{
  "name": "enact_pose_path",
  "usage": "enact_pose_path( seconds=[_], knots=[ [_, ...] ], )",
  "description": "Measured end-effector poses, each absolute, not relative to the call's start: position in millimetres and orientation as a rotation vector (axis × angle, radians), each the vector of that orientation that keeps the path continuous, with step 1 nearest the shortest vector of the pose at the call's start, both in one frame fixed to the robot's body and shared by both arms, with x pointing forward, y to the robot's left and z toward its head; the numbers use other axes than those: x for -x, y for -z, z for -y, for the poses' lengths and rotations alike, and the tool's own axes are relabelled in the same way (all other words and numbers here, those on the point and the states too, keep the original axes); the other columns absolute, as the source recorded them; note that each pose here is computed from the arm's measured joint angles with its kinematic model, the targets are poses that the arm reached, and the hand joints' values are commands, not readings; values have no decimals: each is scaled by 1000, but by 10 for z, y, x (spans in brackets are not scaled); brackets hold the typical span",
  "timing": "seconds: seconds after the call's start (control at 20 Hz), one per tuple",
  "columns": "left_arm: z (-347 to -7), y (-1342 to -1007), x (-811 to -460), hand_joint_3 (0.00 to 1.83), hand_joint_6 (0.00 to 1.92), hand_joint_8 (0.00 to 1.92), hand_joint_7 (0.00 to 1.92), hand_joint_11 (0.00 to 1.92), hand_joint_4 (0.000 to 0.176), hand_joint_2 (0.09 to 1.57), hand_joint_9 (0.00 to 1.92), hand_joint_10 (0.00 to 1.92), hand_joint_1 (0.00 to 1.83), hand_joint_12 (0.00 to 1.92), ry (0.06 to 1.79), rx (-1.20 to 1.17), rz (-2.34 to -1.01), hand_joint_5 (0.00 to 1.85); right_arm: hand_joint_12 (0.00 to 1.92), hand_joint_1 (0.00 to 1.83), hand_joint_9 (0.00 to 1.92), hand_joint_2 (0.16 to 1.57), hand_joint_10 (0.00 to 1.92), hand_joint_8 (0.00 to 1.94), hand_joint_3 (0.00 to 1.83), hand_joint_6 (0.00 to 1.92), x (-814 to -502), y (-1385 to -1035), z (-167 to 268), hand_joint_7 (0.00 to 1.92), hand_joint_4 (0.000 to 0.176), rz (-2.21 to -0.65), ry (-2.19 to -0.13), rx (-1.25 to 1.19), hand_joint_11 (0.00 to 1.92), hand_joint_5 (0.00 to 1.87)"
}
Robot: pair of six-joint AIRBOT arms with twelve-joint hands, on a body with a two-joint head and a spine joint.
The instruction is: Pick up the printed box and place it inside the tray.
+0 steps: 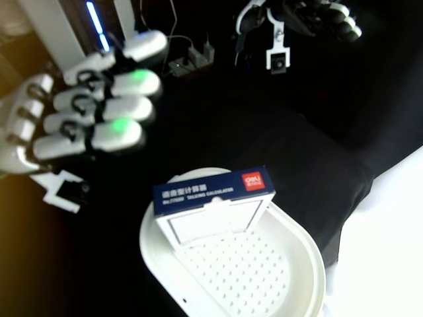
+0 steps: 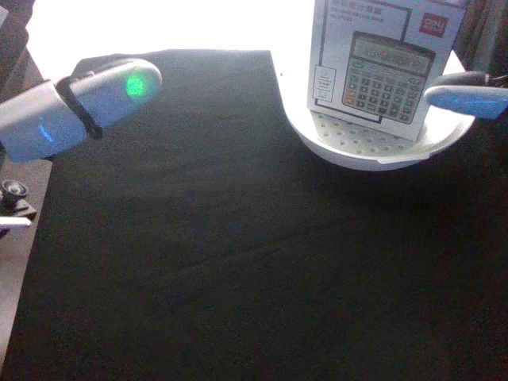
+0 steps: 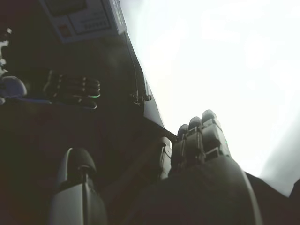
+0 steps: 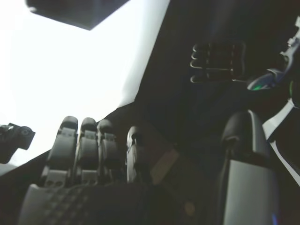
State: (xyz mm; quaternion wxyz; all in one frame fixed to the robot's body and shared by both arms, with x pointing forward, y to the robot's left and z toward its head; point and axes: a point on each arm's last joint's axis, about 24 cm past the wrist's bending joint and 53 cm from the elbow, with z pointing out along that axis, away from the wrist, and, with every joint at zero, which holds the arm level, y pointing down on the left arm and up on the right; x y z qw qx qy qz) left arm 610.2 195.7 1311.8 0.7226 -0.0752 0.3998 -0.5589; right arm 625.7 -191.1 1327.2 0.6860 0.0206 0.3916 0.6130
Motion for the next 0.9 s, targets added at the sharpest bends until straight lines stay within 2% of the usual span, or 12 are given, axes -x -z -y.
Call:
enact_pose_path(
  seconds=[0.15,0.2,0.25,0.3,0.35,0.45,0.5,0.6,0.75,0.8,0.85,0.9],
  knots=[
    [-2018,-13247,-5972,0,17,0,5,0,46,1002,0,0,133,0,1219,138,-818,168,19,600,10,791,3,3,0,4,-6133,-13424,2059,10,169,-791,-1379,-51,38,257],
    [-2025,-13262,-5958,6,9,0,0,0,21,1015,0,0,119,0,1221,137,-808,157,51,539,7,848,1,5,13,15,-6109,-13435,2069,19,78,-779,-1383,-47,97,301],
    [-2027,-13273,-5945,12,2,0,0,0,9,1033,0,0,67,0,1223,134,-801,144,334,474,8,896,3,1,0,9,-6067,-13423,2058,28,72,-774,-1391,-41,19,321],
    [-2030,-13279,-5939,2,6,4,11,0,0,1012,0,0,47,0,1224,135,-800,157,392,456,12,991,4,5,18,1,-6021,-13411,2034,44,110,-771,-1407,-33,3,255],
    [-2037,-13289,-5932,0,11,10,27,0,0,977,0,0,33,0,1223,134,-796,171,472,425,42,999,7,1,3,22,-5997,-13396,2021,94,96,-772,-1415,-27,0,368],
    [-2060,-13305,-5925,0,11,10,94,16,0,938,35,6,100,10,1221,138,-786,234,675,327,85,949,5,0,1,0,-5961,-13392,2041,107,123,-761,-1423,-30,0,130],
    [-2060,-13304,-5926,0,8,23,153,2,3,1038,93,0,49,186,1221,139,-787,258,799,282,125,944,12,3,0,8,-5965,-13399,2057,133,164,-758,-1419,-34,0,201],
    [-2048,-13307,-5917,32,2,4,153,0,26,1201,94,1,152,317,1225,133,-787,262,921,78,145,991,10,6,5,0,-5953,-13418,2077,172,170,-751,-1419,-40,0,138],
    [-2081,-13342,-5903,15,17,0,413,0,12,1247,366,8,805,865,1276,153,-785,452,419,263,87,1246,8,3,18,23,-5883,-13459,2068,150,70,-749,-1433,-45,0,261],
    [-2104,-13357,-5902,34,19,7,366,0,25,1316,292,13,824,631,1286,158,-784,391,809,52,394,1411,223,83,24,76,-5838,-13490,2068,358,0,-752,-1439,-49,0,466],
    [-2130,-13356,-5919,26,18,7,369,0,33,1325,292,14,934,453,1306,181,-784,387,1225,365,543,1505,729,364,12,1552,-5779,-13544,2087,547,136,-743,-1439,-28,187,336],
    [-2135,-13353,-5916,67,3,1,217,0,0,1522,180,4,749,116,1317,202,-785,233,1474,500,678,1537,1115,886,3,1847,-5753,-13580,2118,505,104,-731,-1436,-26,504,315]
  ],
)
